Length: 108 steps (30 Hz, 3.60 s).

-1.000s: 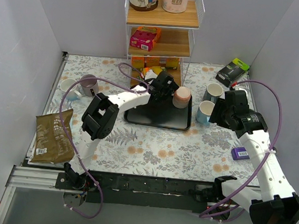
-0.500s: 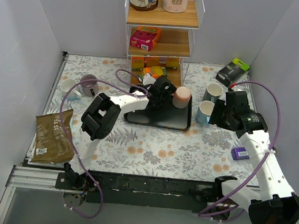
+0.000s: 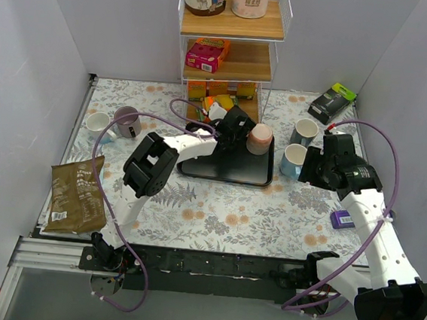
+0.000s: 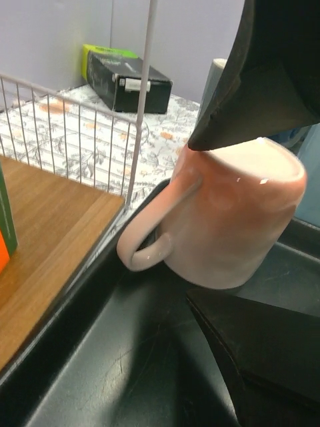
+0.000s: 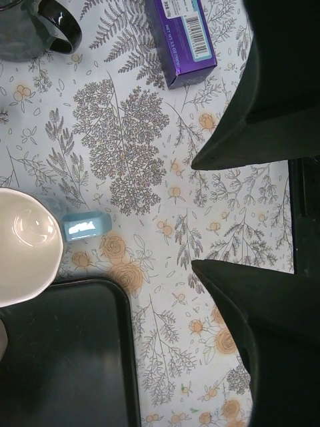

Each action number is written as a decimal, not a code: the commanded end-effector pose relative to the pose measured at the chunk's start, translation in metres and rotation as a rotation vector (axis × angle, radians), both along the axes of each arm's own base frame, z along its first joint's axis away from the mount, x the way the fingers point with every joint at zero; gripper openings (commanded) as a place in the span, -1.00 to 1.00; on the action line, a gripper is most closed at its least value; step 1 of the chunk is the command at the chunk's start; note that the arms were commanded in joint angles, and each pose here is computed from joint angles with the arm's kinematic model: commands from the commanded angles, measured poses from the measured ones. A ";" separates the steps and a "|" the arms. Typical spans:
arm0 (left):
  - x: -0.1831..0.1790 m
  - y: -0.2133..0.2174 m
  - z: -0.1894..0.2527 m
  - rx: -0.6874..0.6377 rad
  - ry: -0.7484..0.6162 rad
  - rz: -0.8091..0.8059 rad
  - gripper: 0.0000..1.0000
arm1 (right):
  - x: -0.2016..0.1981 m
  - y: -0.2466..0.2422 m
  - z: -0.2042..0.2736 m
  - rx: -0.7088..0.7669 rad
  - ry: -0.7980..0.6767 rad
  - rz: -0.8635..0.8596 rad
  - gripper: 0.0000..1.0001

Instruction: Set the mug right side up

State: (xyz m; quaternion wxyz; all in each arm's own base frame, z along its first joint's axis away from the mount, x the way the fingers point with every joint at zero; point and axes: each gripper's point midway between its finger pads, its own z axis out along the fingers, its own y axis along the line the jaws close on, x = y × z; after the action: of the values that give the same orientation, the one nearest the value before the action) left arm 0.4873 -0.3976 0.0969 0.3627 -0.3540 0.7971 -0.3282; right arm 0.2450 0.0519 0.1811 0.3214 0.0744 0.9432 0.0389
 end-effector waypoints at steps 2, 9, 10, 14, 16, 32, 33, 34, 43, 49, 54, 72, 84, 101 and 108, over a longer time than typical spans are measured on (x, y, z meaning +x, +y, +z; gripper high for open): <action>0.009 -0.006 0.010 -0.431 0.166 0.289 0.56 | 0.000 -0.003 0.010 0.000 -0.042 0.008 0.25; 0.003 -0.012 0.007 -0.409 0.173 0.238 0.17 | -0.002 -0.005 0.009 0.000 -0.045 0.001 0.25; 0.000 -0.014 0.011 -0.411 0.175 0.226 0.15 | -0.002 -0.006 0.009 0.000 -0.048 -0.001 0.25; -0.017 -0.013 0.015 -0.406 0.186 0.200 0.14 | -0.004 -0.007 0.007 0.000 -0.045 -0.009 0.25; -0.023 -0.010 0.013 -0.401 0.200 0.197 0.12 | -0.004 -0.008 0.006 0.004 -0.046 -0.014 0.25; -0.063 -0.012 0.038 -0.419 0.244 0.098 0.09 | -0.007 -0.006 0.004 0.023 -0.053 -0.014 0.24; -0.066 -0.008 0.035 -0.406 0.246 0.098 0.09 | -0.006 -0.005 0.004 0.026 -0.053 -0.007 0.24; -0.067 -0.007 0.040 -0.403 0.236 0.093 0.10 | -0.005 -0.002 0.006 0.035 -0.063 0.008 0.25; -0.069 0.012 0.069 -0.251 0.112 0.024 0.90 | 0.014 0.079 0.059 0.211 -0.257 0.488 0.39; -0.075 0.063 0.108 -0.082 0.013 0.062 0.96 | 0.044 0.116 0.096 0.130 -0.377 0.677 0.42; -0.101 0.155 0.122 0.065 0.006 0.172 0.96 | 0.072 0.149 0.090 -0.003 -0.436 0.893 0.41; -0.153 0.265 0.202 0.334 -0.186 0.028 0.96 | 0.151 0.186 -0.009 -0.430 -0.140 1.300 0.30; -0.144 0.257 0.184 0.296 -0.135 -0.036 0.96 | 0.154 0.201 -0.063 -0.496 -0.044 1.387 0.26; -0.139 0.279 0.174 0.281 -0.103 -0.007 0.96 | 0.170 0.190 -0.094 -0.738 0.009 1.386 0.03; -0.141 0.280 0.171 0.270 -0.097 -0.006 0.96 | 0.166 0.187 -0.106 -0.743 0.033 1.408 0.02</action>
State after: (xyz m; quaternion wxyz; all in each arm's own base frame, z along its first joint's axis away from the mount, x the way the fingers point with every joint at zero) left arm 0.3526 -0.1200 0.2606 0.4375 -0.2889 0.8206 -0.2274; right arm 0.4085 0.2414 0.0819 0.2132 -0.6392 0.7350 -0.0757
